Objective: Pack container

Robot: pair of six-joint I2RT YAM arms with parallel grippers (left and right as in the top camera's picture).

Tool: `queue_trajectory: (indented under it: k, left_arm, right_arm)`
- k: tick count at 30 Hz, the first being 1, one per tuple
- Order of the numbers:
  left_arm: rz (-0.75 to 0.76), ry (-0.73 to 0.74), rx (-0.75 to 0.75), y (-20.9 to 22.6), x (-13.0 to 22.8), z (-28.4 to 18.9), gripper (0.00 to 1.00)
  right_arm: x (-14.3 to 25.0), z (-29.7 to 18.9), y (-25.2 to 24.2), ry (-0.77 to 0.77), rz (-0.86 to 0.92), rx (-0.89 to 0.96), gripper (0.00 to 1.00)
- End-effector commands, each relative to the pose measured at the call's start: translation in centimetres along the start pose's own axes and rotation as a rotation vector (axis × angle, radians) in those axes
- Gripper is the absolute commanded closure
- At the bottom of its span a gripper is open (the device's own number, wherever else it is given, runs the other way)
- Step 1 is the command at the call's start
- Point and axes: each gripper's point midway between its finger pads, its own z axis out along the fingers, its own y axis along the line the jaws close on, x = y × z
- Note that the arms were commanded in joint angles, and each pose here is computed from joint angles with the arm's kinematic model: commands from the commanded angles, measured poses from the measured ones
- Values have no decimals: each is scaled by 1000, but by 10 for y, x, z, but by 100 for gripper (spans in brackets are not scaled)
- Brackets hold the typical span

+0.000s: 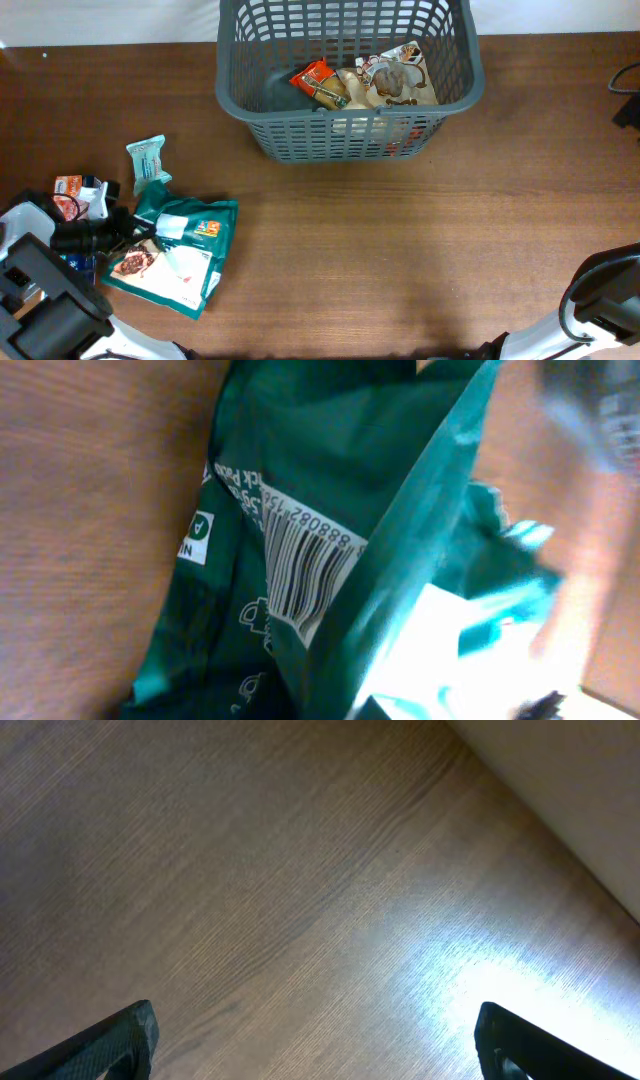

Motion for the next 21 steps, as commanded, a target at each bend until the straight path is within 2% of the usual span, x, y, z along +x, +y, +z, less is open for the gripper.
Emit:
queue_trajectory:
  k: [1,7,15,21]
  left_arm:
    - [25,-91,178,-29,-17,-2,98]
    - [80,-165,200,-49,-35,-27,98]
    - [315,-372,84,-108,-62,-109,98]
    - [384,-470,38,-140,-65,-147,98]
  right_arm:
    - [-1,-5,0,-12,9,-4,1]
    - [-1,-5,0,-12,9,-4,1]
    - [-1,-5,0,-12,9,-4,1]
    - [-1,-5,0,-12,9,-4,1]
